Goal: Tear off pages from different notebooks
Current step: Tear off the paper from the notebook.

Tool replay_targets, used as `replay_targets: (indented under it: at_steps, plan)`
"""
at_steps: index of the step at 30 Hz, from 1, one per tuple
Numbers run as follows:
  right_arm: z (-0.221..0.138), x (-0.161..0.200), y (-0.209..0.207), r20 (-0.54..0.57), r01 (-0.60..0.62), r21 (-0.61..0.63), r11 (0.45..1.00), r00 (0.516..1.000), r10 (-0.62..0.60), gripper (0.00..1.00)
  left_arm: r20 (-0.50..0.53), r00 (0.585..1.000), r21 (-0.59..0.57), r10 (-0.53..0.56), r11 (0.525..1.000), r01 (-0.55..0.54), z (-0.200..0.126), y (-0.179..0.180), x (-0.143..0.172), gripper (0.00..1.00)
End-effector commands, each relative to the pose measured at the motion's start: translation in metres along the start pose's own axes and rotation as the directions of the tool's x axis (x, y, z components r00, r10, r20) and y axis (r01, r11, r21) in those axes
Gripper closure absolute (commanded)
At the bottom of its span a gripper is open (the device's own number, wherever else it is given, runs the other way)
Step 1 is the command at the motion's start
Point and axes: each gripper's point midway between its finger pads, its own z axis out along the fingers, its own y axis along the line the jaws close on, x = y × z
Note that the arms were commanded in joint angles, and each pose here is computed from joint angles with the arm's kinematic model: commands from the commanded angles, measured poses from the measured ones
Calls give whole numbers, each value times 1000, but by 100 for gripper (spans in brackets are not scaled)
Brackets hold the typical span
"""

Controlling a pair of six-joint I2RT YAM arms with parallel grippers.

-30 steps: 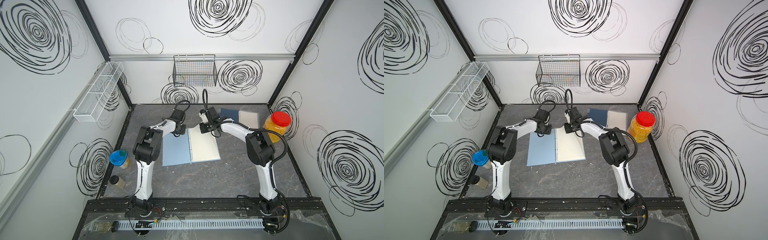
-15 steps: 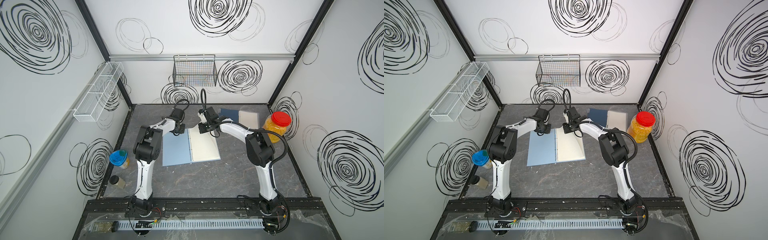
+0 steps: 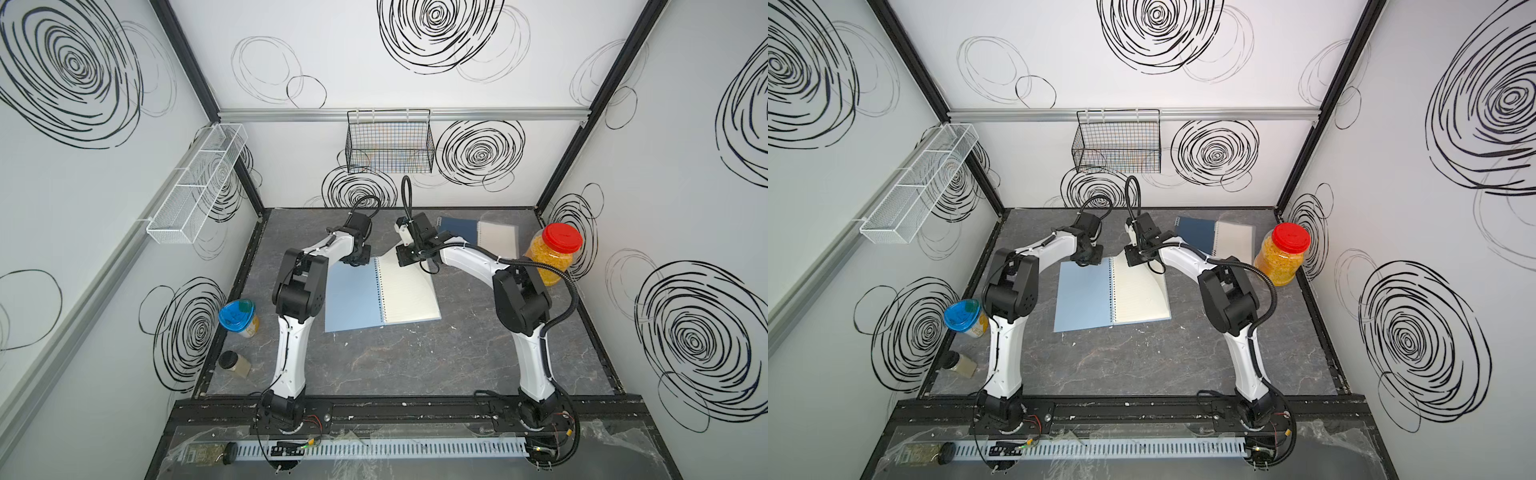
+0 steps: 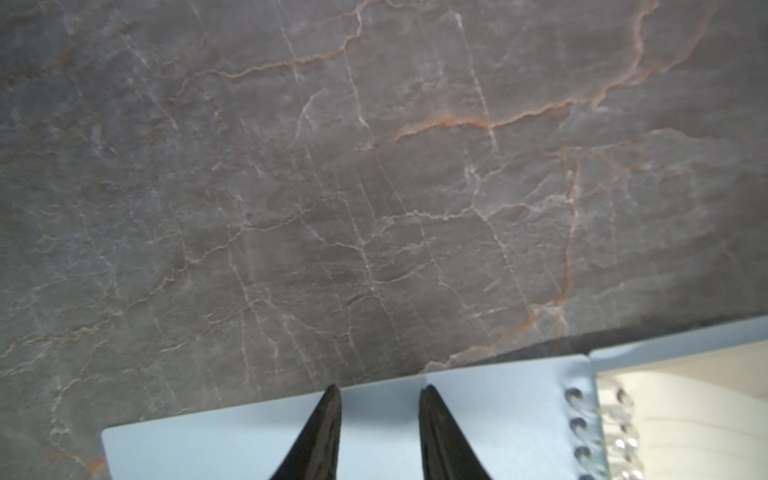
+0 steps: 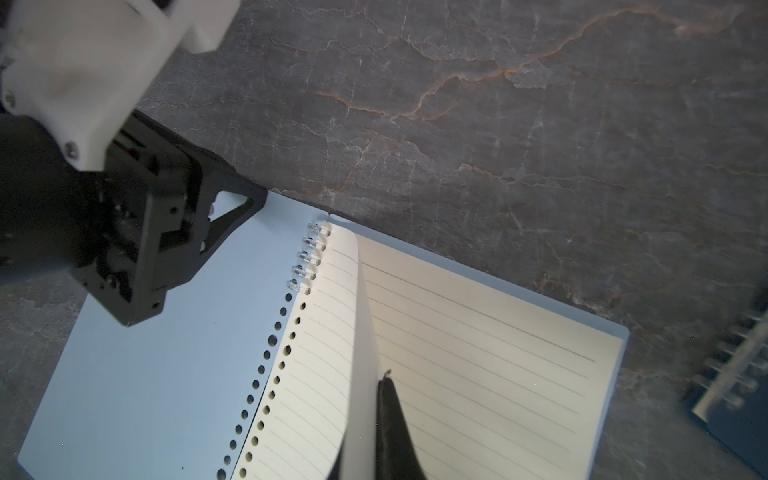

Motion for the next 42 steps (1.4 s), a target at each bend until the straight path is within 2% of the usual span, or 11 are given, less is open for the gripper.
replay_targets:
  at_steps: [1, 3, 5, 6, 7, 10, 12, 20, 27, 34, 42]
  plan:
    - [-23, -13, 38, 74, 137, -51, 989, 988, -133, 100, -192, 981, -78, 26, 996, -42, 25, 10, 51, 64]
    - [-31, 3, 76, 90, 278, -159, 947, 960, -267, 100, -197, 980, -82, 24, 996, -41, 25, 10, 51, 64]
    - [-49, 39, 129, 164, 483, -307, 820, 875, -454, 100, -197, 980, -85, 18, 996, -35, 25, 11, 51, 64]
    - [-54, 51, 143, 213, 560, -292, 775, 828, -518, 100, -195, 981, -85, 16, 996, -33, 25, 11, 51, 64]
    - [-57, 54, 147, 263, 600, -224, 768, 796, -545, 100, -197, 980, -84, 15, 996, -32, 25, 11, 51, 64]
    - [-64, 51, 144, 307, 570, -158, 806, 805, -509, 100, -193, 981, -84, 13, 996, -30, 25, 11, 51, 65]
    - [-65, 43, 134, 273, 498, -140, 856, 850, -450, 100, -190, 982, -81, 12, 996, -28, 25, 11, 51, 65]
    - [-56, 32, 124, 226, 396, -109, 912, 903, -366, 100, -132, 991, -37, -9, 999, 4, 12, 7, 40, 65]
    - [-55, 28, 125, 238, 355, -115, 928, 917, -322, 100, 9, 999, 44, -43, 998, 43, -27, 2, 0, 59]
    - [-59, 27, 129, 246, 353, -142, 925, 917, -313, 100, 90, 995, 94, -32, 995, 24, -57, -4, -24, 57]
    - [-70, 36, 149, 277, 396, -253, 883, 904, -326, 100, 164, 984, 166, 66, 982, -93, -91, -32, -32, 55]
